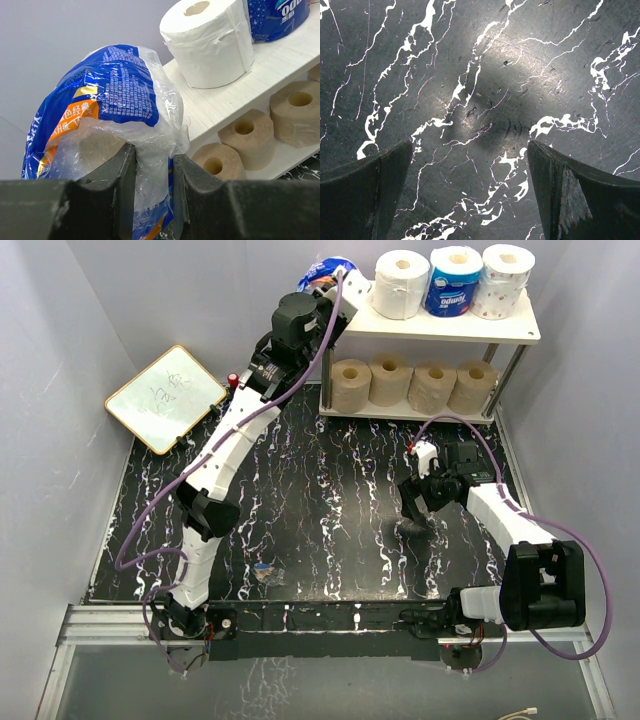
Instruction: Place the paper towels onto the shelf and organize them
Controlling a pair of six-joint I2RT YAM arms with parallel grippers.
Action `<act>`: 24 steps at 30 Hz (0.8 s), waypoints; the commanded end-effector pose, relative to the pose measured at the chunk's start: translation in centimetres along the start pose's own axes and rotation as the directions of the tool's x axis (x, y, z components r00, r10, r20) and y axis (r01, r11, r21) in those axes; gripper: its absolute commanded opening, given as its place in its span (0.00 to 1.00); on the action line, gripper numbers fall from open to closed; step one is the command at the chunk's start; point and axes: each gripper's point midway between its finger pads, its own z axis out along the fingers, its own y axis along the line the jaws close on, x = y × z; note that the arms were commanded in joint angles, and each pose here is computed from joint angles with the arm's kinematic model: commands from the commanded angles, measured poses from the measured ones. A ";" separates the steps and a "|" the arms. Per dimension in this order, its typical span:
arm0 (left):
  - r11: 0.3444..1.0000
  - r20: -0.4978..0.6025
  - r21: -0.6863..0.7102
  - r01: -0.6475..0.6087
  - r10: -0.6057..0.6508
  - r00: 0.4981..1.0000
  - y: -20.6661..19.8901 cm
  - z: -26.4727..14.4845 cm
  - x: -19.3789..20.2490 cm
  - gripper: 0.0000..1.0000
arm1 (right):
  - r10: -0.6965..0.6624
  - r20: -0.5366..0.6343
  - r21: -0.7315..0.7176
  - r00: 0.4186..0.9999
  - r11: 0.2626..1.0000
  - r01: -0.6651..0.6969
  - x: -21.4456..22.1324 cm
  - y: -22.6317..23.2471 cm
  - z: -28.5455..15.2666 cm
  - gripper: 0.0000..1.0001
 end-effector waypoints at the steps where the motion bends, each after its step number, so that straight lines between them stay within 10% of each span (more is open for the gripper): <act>1: 0.995 0.142 -0.065 0.074 -0.065 0.988 2.9 -2.3 -5.6 0.00 | -0.025 0.045 0.023 0.999 0.999 0.024 -1.8 -0.6 -0.2 0.98; 16: 0.993 0.058 0.018 0.118 -0.119 0.991 1.4 -3.9 -4.3 0.00 | -0.051 0.134 0.125 0.990 0.992 0.034 -4.8 -2.1 -2.2 0.98; 24: 0.968 -0.042 0.159 0.194 -0.190 0.981 -0.6 -7.2 -3.6 0.00 | -0.087 0.276 -0.253 0.957 0.954 0.159 -13.4 3.5 -6.4 0.99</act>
